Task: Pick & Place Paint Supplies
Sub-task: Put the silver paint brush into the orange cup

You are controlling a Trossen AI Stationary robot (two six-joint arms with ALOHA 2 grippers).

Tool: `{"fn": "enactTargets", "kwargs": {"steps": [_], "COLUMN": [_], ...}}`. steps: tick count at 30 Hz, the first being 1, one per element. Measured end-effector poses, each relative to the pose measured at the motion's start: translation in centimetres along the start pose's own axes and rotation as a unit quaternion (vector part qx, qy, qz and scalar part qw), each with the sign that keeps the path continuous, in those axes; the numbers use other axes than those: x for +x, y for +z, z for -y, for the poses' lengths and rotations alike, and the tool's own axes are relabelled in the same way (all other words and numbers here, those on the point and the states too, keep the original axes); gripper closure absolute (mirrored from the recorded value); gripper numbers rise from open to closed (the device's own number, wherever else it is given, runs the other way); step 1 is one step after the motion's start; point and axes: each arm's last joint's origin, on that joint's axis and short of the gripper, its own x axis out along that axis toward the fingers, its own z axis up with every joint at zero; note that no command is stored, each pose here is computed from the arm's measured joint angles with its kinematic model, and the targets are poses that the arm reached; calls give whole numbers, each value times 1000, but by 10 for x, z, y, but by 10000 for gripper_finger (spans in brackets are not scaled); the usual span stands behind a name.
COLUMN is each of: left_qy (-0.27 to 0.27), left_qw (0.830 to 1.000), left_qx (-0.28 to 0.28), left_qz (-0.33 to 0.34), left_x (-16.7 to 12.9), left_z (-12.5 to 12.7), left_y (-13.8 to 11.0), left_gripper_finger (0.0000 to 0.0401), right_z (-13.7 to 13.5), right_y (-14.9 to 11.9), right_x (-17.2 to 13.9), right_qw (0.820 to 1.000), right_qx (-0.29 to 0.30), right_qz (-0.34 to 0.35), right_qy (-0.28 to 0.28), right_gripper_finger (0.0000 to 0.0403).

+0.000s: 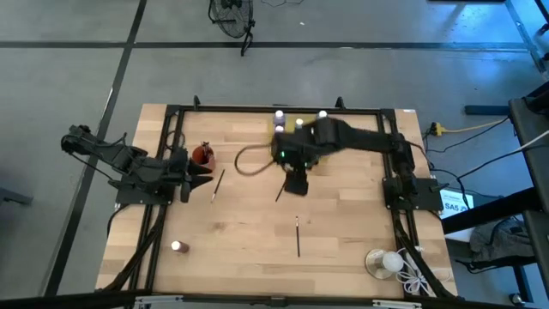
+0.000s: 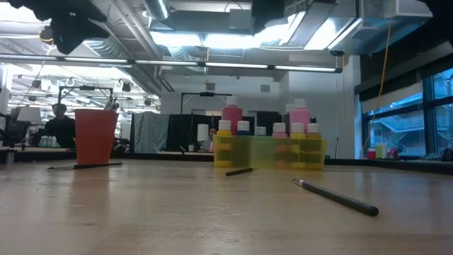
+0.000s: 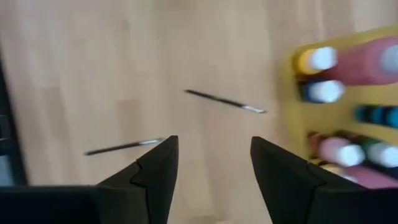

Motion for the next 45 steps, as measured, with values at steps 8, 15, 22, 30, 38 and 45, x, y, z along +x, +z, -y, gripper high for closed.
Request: {"fn": "enactTargets", "kwargs": {"steps": [8, 15, 22, 30, 38, 45], "left_qy": [24, 81, 147, 230, 295, 316], "left_qw": [995, 969, 927, 892, 862, 843], "left_qx": [27, -46, -88, -180, -225, -234], "left_qz": [-91, -229, -335, -345, -346, -366], "left_x": [13, 25, 44, 69, 91, 105], "left_z": [1, -2, 1, 1, -6, -10], "left_y": [-15, -38, -59, -71, -81, -90], "left_gripper_finger": [262, 262, 263, 263, 263, 263], "right_z": [-77, -136, -169, -168, -168, -168], "right_y": [-21, -47, -67, -72, -80, -81], "right_x": [-3, -10, -16, -21, -30, -32], "right_qw": [998, 992, 991, 995, 996, 996], "right_qx": [58, 119, 108, 33, -11, -38], "right_qz": [-5, 37, 81, 84, 77, 77], "right_qy": [25, 3, -21, -37, -40, -39], "right_gripper_finger": [200, 200, 200, 200, 200, 200]}}
